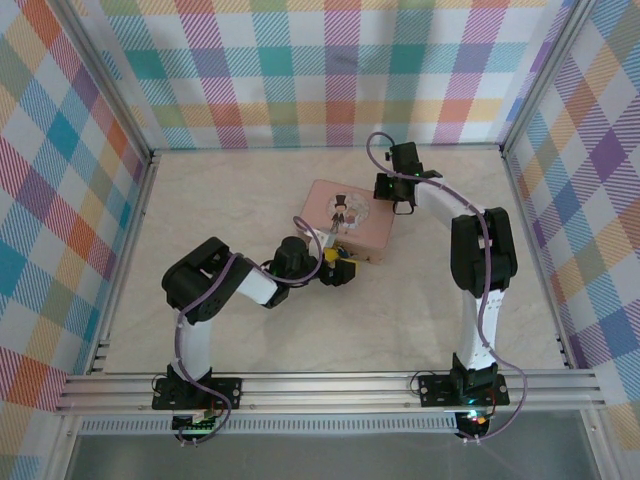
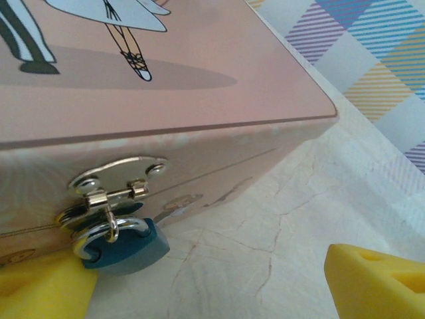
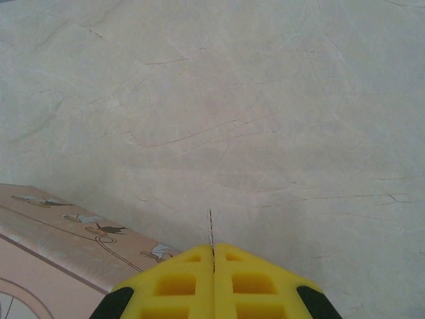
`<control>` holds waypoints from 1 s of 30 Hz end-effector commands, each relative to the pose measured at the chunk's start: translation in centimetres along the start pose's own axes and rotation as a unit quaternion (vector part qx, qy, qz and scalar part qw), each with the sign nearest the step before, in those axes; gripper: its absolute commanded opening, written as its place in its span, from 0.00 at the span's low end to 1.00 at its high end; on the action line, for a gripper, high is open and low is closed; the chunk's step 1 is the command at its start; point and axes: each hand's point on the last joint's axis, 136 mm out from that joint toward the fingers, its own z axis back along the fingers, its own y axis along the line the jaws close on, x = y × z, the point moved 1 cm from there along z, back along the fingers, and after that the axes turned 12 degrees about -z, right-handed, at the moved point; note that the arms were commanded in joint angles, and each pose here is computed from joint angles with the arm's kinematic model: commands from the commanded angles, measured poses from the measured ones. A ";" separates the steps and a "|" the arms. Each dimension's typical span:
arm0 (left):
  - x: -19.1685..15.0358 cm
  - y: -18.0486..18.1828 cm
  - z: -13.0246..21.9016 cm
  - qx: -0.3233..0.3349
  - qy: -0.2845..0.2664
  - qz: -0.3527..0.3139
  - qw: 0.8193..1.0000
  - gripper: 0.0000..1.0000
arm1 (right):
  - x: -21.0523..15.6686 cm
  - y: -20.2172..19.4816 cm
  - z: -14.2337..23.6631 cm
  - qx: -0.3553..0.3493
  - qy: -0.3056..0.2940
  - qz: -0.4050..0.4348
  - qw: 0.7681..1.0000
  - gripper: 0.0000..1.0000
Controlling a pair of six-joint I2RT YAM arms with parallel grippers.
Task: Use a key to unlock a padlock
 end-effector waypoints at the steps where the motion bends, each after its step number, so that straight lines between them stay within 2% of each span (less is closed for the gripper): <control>1: 2.0 -2.5 -1.0 -0.069 -0.027 -0.032 0.997 0.88 | -3.6 0.6 -1.7 0.010 0.061 0.011 0.998 0.00; 4: 2.1 -2.3 -1.6 -0.073 -0.027 -0.025 0.997 0.86 | -4.3 1.2 -2.1 0.011 0.069 0.023 0.997 0.00; 11: 3.1 -0.6 -1.0 -0.044 -0.073 0.002 0.996 0.92 | -5.3 1.4 -2.2 0.014 0.074 0.025 0.997 0.00; 14: 3.4 0.0 -0.5 -0.028 -0.085 0.013 0.996 0.91 | -5.3 1.3 -1.9 0.015 0.071 0.029 0.997 0.00; 22: 4.8 -1.3 0.4 -0.097 -0.121 0.035 0.987 0.80 | -5.3 1.1 -1.9 0.011 0.069 0.027 0.997 0.00; 24: 4.6 -1.6 0.5 -0.109 -0.113 0.039 0.987 0.75 | -5.2 1.2 -1.8 0.011 0.068 0.028 0.997 0.00; 27: 4.2 -1.5 0.2 -0.110 -0.102 0.044 0.988 0.73 | -5.3 1.2 -1.8 0.012 0.069 0.029 0.997 0.00; 30: 4.2 -1.7 -0.1 -0.118 -0.100 0.052 0.987 0.62 | -5.2 1.3 -1.7 0.012 0.067 0.026 0.997 0.00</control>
